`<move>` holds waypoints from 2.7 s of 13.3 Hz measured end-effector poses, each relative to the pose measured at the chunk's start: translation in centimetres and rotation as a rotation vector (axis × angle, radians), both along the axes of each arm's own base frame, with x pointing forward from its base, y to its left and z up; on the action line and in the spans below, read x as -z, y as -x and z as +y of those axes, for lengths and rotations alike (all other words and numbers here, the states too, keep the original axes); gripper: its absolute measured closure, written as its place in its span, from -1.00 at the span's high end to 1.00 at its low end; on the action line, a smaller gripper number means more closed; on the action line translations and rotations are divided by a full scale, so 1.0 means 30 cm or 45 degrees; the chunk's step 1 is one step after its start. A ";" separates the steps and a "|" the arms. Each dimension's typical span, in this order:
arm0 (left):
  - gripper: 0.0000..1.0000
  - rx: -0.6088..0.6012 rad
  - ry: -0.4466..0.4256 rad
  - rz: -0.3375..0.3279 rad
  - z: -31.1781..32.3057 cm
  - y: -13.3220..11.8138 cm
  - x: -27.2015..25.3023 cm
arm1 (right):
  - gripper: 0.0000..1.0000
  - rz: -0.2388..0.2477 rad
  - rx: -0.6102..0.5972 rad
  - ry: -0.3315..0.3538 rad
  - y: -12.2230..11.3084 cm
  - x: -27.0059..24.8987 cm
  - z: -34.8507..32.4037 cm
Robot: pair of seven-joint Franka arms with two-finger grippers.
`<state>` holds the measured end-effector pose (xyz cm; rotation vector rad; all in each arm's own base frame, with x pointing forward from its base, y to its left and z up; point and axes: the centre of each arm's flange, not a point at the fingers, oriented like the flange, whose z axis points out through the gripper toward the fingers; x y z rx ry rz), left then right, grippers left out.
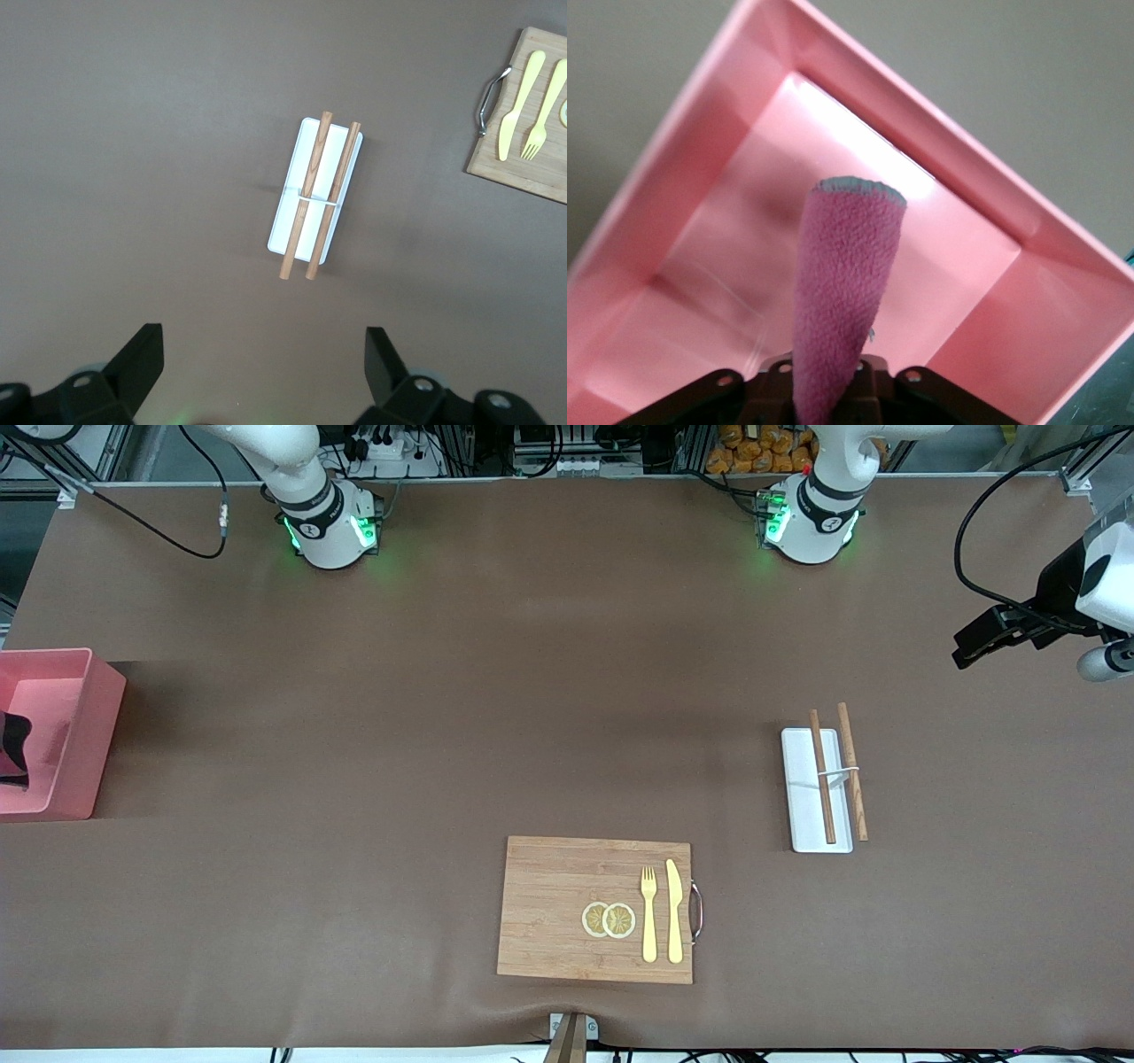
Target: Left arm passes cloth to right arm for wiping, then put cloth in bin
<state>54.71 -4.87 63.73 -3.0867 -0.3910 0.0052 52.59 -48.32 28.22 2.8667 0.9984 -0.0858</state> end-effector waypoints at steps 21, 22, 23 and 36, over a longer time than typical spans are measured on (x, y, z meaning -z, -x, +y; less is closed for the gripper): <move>1.00 -0.008 0.000 0.003 0.011 -0.001 0.004 | 1.00 0.134 0.670 -0.035 -0.304 -0.815 1.358; 1.00 -0.010 0.000 0.004 0.014 -0.001 0.005 | 1.00 0.120 0.765 -0.047 -0.263 -0.853 1.378; 1.00 -0.011 0.000 0.004 0.015 -0.001 0.005 | 1.00 0.103 0.832 -0.053 -0.223 -0.891 1.386; 1.00 0.069 0.001 -0.002 -0.007 -0.002 0.003 | 1.00 0.038 0.898 -0.149 -0.095 -1.085 1.543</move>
